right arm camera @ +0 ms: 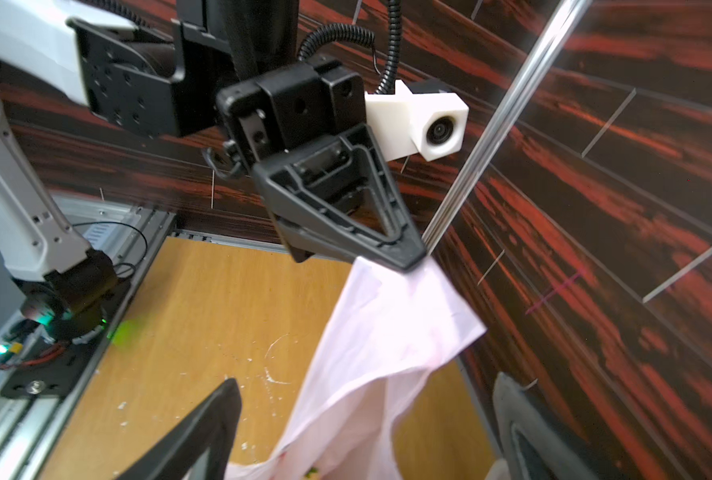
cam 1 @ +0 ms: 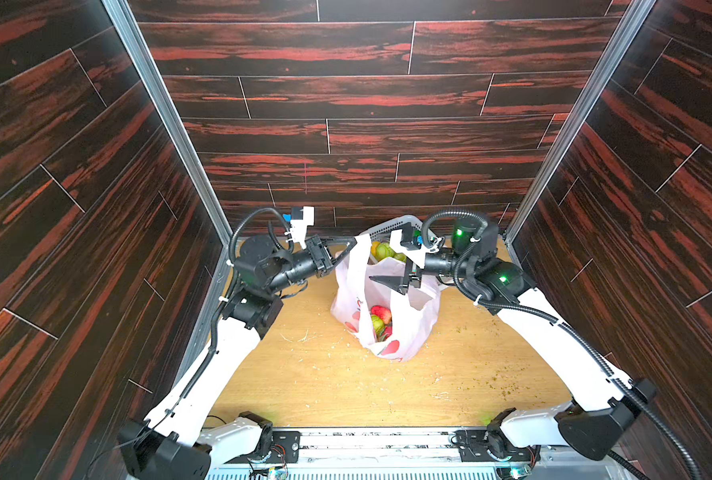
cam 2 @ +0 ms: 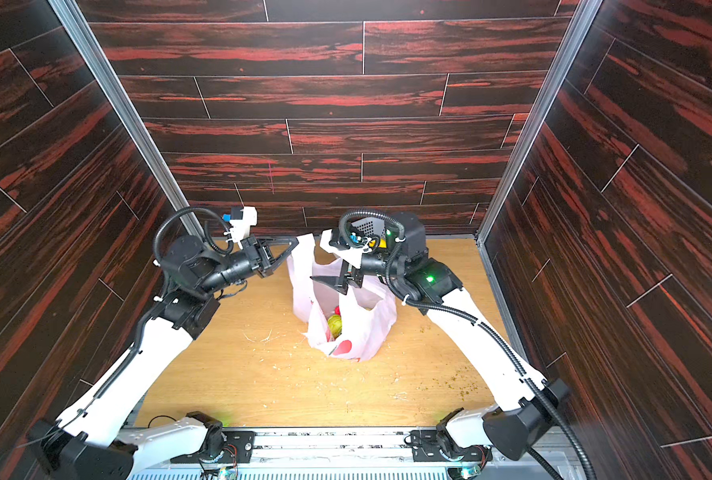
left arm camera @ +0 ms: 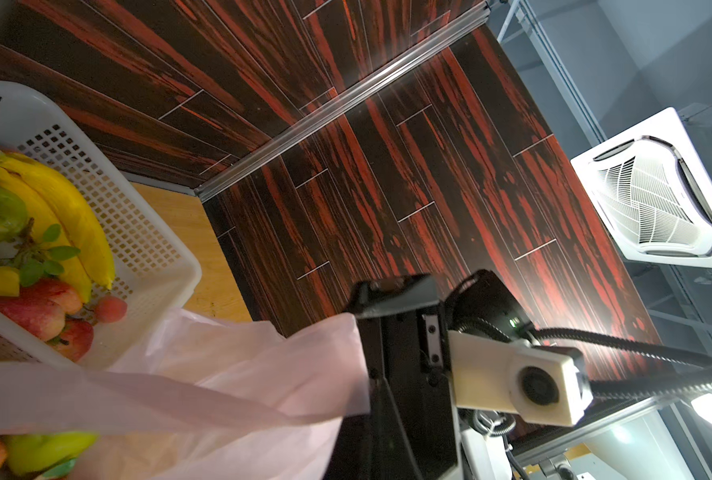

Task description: Place the fake fruits into the plastic bag and tie a complex knot

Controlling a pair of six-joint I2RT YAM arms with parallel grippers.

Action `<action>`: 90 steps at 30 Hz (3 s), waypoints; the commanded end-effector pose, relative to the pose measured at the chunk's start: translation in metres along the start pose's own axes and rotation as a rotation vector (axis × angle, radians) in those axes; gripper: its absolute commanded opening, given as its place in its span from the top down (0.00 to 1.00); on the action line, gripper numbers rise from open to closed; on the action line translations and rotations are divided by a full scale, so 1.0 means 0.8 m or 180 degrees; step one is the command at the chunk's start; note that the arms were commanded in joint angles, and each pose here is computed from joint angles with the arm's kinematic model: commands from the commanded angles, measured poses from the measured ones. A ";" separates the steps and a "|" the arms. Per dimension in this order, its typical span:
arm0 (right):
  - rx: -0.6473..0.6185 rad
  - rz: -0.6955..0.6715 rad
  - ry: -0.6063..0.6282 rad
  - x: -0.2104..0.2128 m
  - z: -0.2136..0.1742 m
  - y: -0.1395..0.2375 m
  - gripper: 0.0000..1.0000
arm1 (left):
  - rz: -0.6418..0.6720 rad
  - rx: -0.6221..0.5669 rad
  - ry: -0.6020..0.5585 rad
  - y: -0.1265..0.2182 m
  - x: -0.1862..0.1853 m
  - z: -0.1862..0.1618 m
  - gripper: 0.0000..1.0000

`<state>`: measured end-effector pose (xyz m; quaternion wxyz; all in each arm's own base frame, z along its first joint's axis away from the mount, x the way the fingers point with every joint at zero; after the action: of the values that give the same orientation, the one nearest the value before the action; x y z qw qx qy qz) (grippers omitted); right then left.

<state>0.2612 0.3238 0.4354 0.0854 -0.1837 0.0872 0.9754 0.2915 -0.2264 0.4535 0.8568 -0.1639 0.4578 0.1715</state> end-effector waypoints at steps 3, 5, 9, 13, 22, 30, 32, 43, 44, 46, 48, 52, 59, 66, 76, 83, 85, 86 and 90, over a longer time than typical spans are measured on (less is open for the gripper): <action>-0.0214 0.0198 0.0311 0.000 0.022 -0.022 0.04 | -0.0110 -0.0076 -0.0114 0.007 -0.022 -0.002 1.00; -0.0211 0.0248 0.0261 0.002 0.019 -0.031 0.05 | -0.0101 -0.0065 -0.0111 0.006 -0.020 -0.003 1.00; -0.0172 0.0286 0.0164 0.002 0.009 -0.044 0.18 | -0.0093 -0.0057 -0.0106 0.006 -0.019 -0.004 1.00; -0.0147 0.0305 0.0103 0.001 0.003 -0.048 0.35 | -0.0102 -0.0049 -0.0111 0.007 -0.020 -0.005 1.00; -0.0080 0.0185 -0.0085 -0.007 0.008 -0.044 1.00 | -0.0070 -0.0004 -0.0334 0.017 -0.030 -0.009 0.84; 0.0009 0.0188 -0.0501 0.002 0.025 -0.017 1.00 | 0.0552 -0.0247 -0.1091 0.079 -0.026 0.007 0.46; -0.0025 0.0190 -0.0586 0.004 0.034 -0.009 1.00 | 0.0818 -0.0247 -0.1374 0.091 -0.012 0.002 0.38; -0.0037 0.0324 -0.1070 0.014 0.064 0.012 1.00 | 0.0475 -0.0285 -0.2247 0.087 0.026 -0.025 0.07; -0.0043 0.0334 -0.1099 0.015 0.065 0.013 1.00 | 0.0400 -0.0267 -0.2328 0.084 0.024 -0.026 0.07; -0.0030 0.0348 -0.1146 0.016 0.066 0.013 1.00 | 0.0225 -0.0270 -0.2455 0.079 0.021 -0.028 0.05; 0.0007 0.0358 -0.1210 0.016 0.064 0.012 1.00 | 0.0047 -0.0287 -0.2601 0.076 0.014 -0.029 0.05; 0.0071 0.0417 -0.1372 0.017 0.062 0.010 1.00 | -0.0208 -0.0199 -0.2768 0.067 0.006 -0.033 0.04; 0.0080 0.0497 -0.1497 0.018 0.061 0.005 1.00 | -0.0537 0.0061 -0.3104 0.039 -0.006 -0.059 0.04; 0.0118 0.0498 -0.1534 0.019 0.057 0.005 1.00 | -0.0558 0.0112 -0.3080 0.014 0.004 -0.056 0.04; 0.0183 0.0534 -0.1590 0.024 0.051 0.005 1.00 | -0.0575 0.0112 -0.3144 0.000 0.005 -0.052 0.10; 0.0220 0.0458 -0.1560 0.024 0.051 0.010 1.00 | -0.0170 0.0213 -0.3461 0.024 0.006 -0.059 0.14; 0.0224 0.0482 -0.1570 0.025 0.049 0.010 1.00 | -0.0047 0.0136 -0.3534 0.034 0.005 -0.056 0.11; 0.0217 0.0505 -0.1570 0.027 0.050 0.010 1.00 | -0.0029 0.0115 -0.3542 0.035 0.004 -0.054 0.09; 0.0174 0.0570 -0.1600 0.028 0.053 0.008 1.00 | -0.0158 0.0267 -0.3444 0.023 0.005 -0.053 0.07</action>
<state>0.2325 0.3307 0.4522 0.0379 0.0868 0.1212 0.9881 0.2468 -0.2242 0.4289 0.9777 -0.0469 -0.0437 0.2000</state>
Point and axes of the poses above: each gripper's point midway between its finger pads, its own y axis back along the fingers, its own x axis along the line the jaws close on, z = x × y, the point moved 1 cm from there along y, back along the fingers, and after that the axes turned 2 degrees about -y, right-handed, at the moved point
